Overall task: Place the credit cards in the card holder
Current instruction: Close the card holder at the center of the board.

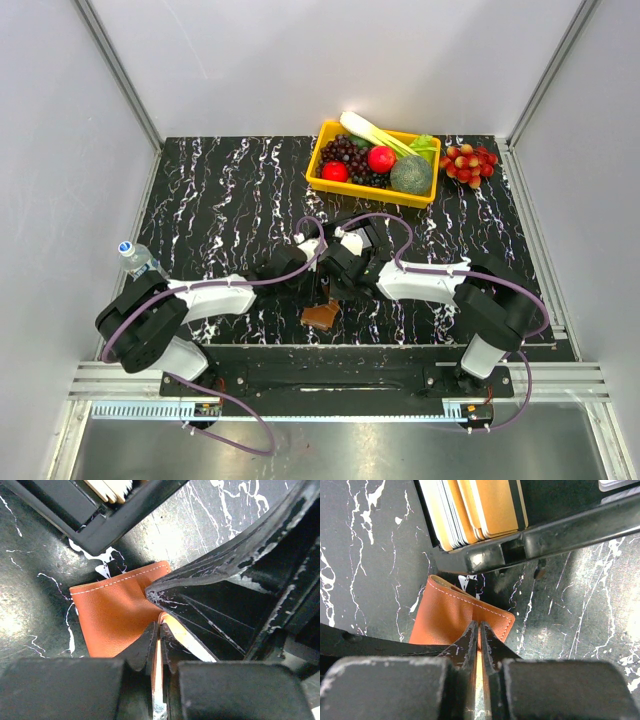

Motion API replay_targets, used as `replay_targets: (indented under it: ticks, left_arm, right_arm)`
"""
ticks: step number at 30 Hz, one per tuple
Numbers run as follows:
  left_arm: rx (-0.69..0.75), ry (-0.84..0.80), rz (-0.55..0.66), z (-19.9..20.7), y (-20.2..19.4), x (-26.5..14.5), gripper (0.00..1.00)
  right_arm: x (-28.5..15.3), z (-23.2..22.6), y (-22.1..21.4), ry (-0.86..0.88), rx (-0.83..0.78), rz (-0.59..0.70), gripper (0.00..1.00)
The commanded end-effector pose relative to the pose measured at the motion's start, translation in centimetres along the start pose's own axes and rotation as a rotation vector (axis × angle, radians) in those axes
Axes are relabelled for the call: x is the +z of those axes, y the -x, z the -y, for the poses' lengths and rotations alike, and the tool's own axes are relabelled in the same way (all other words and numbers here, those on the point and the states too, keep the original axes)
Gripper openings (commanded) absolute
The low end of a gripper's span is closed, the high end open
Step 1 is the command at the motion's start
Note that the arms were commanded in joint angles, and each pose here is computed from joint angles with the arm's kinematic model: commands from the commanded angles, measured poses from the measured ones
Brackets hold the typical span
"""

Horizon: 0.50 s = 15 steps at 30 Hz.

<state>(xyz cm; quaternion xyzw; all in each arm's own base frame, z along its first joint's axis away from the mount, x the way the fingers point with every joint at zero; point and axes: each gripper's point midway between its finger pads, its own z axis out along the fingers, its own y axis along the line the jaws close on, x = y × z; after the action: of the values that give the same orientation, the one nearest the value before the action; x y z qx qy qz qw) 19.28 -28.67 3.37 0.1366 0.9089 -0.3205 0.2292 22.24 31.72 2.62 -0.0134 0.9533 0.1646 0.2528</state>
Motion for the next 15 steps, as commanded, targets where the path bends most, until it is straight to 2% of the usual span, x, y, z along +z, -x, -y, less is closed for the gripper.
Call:
replay_targets:
  ticks: [1,4,7,8,12,15]
  left_arm:
    - [0.009,0.040,0.028,-0.65,0.94,0.21,0.10]
    - [0.005,0.052,0.025,-0.94,0.80,0.13,0.11]
    - [0.010,0.068,0.025,-1.20,0.81,-0.02,0.20]
    - [0.015,0.064,0.027,-1.13,0.85,-0.04,0.13]
    - [0.018,0.057,0.028,-1.08,0.86,-0.02,0.00]
    - [0.022,0.041,0.028,-0.78,0.86,0.04,0.00]
  right_arm:
    - [1.06,2.90,-3.48,-0.099,-0.053,-0.115,0.11]
    - [1.11,2.86,-3.54,-0.096,-0.052,-0.116,0.10]
    - [1.11,2.79,-3.58,-0.093,-0.054,-0.117,0.11]
    - [1.12,2.83,-3.52,-0.095,-0.052,-0.115,0.11]
    - [1.13,2.83,-3.56,-0.094,-0.050,-0.116,0.11]
    - [1.13,2.78,-3.52,-0.093,-0.050,-0.115,0.11]
